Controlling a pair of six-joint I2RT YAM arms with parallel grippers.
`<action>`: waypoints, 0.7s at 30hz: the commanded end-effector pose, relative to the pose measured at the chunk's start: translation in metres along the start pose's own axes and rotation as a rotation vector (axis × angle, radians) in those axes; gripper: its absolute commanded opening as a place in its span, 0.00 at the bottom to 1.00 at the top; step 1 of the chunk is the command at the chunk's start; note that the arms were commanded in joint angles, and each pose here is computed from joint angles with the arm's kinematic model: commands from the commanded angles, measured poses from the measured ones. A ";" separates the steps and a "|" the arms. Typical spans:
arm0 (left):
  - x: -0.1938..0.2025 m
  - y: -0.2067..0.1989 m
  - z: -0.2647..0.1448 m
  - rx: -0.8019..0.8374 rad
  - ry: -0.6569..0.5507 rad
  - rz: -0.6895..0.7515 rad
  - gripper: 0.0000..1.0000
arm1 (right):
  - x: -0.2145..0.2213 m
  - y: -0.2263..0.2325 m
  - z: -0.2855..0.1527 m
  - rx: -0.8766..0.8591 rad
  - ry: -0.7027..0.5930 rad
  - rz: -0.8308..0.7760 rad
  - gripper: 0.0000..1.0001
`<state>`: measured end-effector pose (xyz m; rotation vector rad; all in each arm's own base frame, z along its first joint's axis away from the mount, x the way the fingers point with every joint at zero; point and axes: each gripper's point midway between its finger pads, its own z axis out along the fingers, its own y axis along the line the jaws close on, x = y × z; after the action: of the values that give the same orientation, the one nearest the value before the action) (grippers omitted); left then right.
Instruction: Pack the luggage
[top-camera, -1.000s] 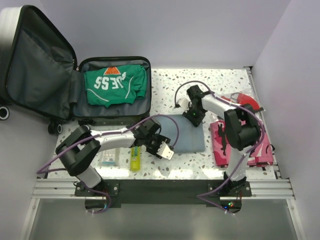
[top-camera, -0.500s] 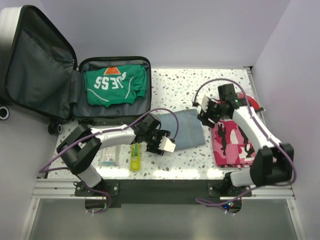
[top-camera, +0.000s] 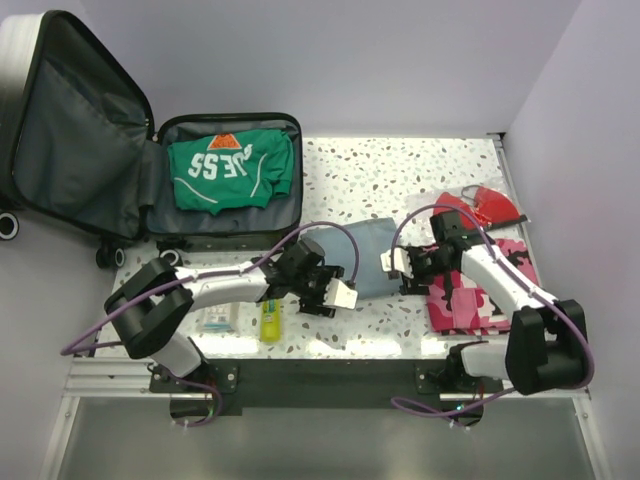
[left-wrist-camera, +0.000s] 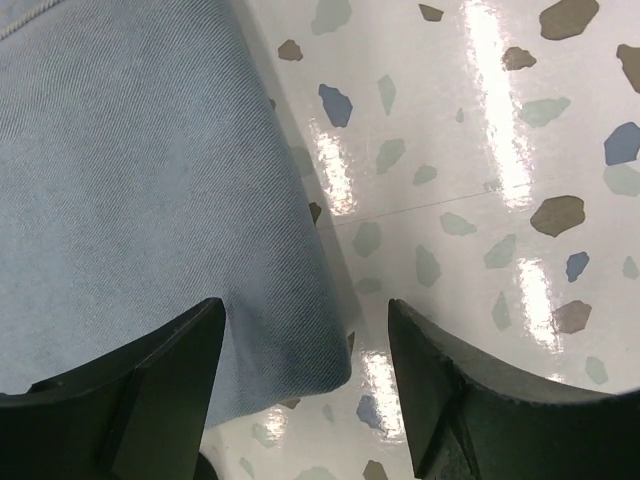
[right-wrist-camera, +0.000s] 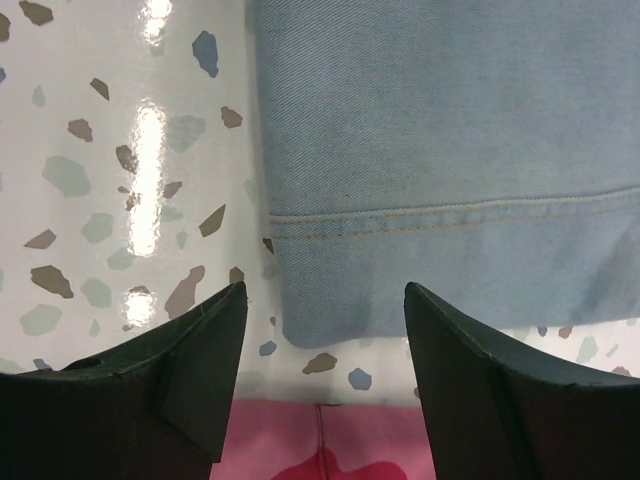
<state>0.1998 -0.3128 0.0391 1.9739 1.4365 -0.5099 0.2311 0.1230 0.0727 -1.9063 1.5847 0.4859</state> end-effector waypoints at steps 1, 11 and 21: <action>-0.007 0.015 0.001 -0.082 -0.029 -0.044 0.71 | 0.001 -0.007 0.012 0.002 -0.033 -0.141 0.67; 0.005 0.011 0.016 -0.054 0.028 -0.070 0.70 | 0.030 0.008 0.034 -0.073 0.043 -0.185 0.65; 0.030 0.008 0.024 -0.058 0.132 -0.045 0.36 | 0.054 0.011 0.042 -0.049 0.156 -0.228 0.10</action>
<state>0.2165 -0.3211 0.0194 1.9203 1.5264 -0.4262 0.2352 0.1205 0.0176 -2.1303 1.4192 0.3702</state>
